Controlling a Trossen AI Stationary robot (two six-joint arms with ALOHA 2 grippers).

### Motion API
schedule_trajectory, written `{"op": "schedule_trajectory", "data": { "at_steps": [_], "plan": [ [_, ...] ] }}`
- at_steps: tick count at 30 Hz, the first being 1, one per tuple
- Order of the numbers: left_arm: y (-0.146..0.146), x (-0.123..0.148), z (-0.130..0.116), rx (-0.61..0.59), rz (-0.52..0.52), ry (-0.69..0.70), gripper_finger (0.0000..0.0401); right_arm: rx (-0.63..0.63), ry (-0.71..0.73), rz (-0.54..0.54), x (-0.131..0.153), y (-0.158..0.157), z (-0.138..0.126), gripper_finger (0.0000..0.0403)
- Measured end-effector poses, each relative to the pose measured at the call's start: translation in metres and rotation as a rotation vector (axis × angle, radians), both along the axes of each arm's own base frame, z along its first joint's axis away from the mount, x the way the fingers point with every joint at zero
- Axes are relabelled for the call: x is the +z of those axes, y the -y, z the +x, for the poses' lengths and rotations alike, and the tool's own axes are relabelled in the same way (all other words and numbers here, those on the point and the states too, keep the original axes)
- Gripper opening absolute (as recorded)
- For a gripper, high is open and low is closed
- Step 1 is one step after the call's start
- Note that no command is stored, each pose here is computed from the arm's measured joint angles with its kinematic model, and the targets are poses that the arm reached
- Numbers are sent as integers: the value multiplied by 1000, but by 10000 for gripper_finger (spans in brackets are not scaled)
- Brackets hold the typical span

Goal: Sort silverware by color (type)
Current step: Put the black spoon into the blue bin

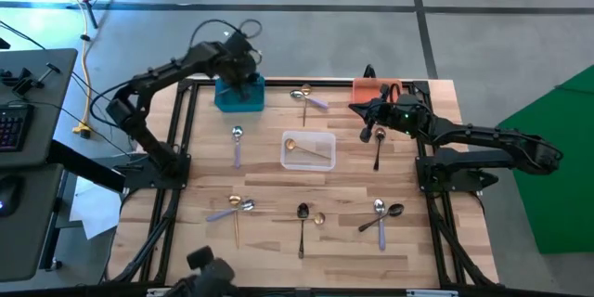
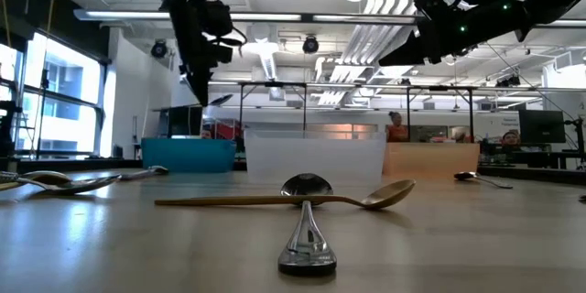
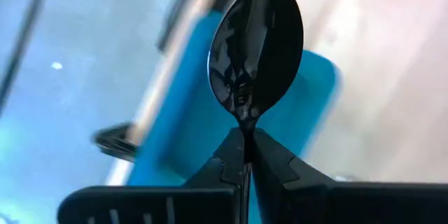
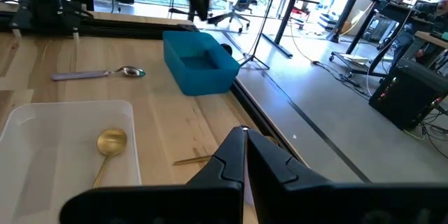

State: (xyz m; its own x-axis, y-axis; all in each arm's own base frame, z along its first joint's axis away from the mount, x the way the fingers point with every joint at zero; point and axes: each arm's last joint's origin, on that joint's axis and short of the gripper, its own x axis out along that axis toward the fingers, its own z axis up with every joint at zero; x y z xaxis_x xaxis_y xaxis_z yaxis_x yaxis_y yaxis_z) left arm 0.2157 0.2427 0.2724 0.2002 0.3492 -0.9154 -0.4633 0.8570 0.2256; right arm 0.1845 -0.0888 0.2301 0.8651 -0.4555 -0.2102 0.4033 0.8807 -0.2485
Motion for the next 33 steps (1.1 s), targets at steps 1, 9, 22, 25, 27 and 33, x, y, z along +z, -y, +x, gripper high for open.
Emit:
{"op": "schedule_trajectory", "data": {
  "at_steps": [1,9,22,25,27,33],
  "plan": [
    [-5,-1,-2,10,3,5,1,0,0,0,0,0,0,0],
    [-38,-47,0,90,-100,1,1,0,0,0,0,0,0,0],
    [-60,-104,-1,168,-218,-86,1,0,-2,-3,0,0,0,0],
    [-62,-112,0,173,-229,-93,1,0,-4,-2,0,0,0,0],
    [-63,-115,1,177,-234,-94,3,0,-7,-1,-1,0,0,0],
    [-63,-113,1,196,-227,-80,42,-1,-5,6,-1,0,0,0]
  ]
}}
